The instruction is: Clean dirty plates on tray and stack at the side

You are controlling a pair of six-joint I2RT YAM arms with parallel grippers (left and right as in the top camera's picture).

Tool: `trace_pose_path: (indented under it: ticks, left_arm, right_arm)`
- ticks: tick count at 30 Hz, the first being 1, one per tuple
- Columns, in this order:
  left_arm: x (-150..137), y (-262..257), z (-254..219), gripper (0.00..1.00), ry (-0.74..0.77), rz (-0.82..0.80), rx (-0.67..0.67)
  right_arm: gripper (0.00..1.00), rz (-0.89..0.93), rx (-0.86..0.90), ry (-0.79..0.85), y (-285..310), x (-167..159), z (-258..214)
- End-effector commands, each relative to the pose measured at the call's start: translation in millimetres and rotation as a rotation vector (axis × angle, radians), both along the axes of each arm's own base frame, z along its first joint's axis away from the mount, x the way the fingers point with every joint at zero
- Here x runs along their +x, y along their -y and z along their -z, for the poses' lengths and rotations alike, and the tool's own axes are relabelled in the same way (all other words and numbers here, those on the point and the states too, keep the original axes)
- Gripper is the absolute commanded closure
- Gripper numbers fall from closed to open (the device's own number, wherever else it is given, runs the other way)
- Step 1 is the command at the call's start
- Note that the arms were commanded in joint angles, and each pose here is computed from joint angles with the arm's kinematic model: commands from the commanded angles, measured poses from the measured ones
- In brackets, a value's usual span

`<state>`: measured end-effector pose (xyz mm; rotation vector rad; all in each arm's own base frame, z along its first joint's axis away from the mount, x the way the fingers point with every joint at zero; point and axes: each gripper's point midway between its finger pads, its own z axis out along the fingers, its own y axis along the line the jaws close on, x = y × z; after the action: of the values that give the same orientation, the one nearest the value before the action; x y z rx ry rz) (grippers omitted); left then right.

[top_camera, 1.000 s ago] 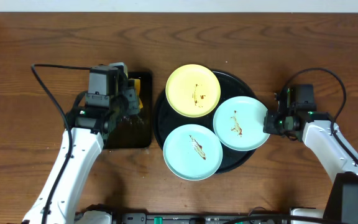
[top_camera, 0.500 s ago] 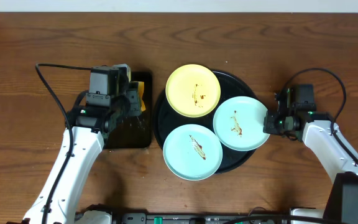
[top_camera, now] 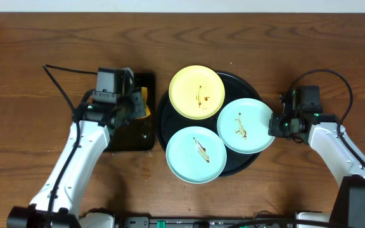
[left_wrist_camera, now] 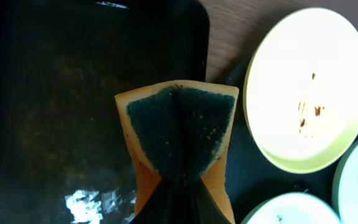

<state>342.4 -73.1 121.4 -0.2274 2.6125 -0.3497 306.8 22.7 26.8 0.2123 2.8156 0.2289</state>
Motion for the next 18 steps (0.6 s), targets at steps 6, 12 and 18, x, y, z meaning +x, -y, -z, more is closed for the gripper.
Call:
trace_pose_path:
  ticks: [6,12,18]
  left_arm:
    - [9,51,-1,0.93,-0.011,0.069,-0.223]
    - [0,98,-16,0.93,0.026,0.226,-0.222]
    - [-1,149,-48,0.93,0.065,0.355,-0.236]
  right_arm:
    - [0.99,-0.016,-0.004,0.004,-3,3,-2]
    - [0.99,-0.016,-0.001,0.003,-3,2,-2]
    - [0.99,-0.017,0.0,0.002,-3,2,-2]
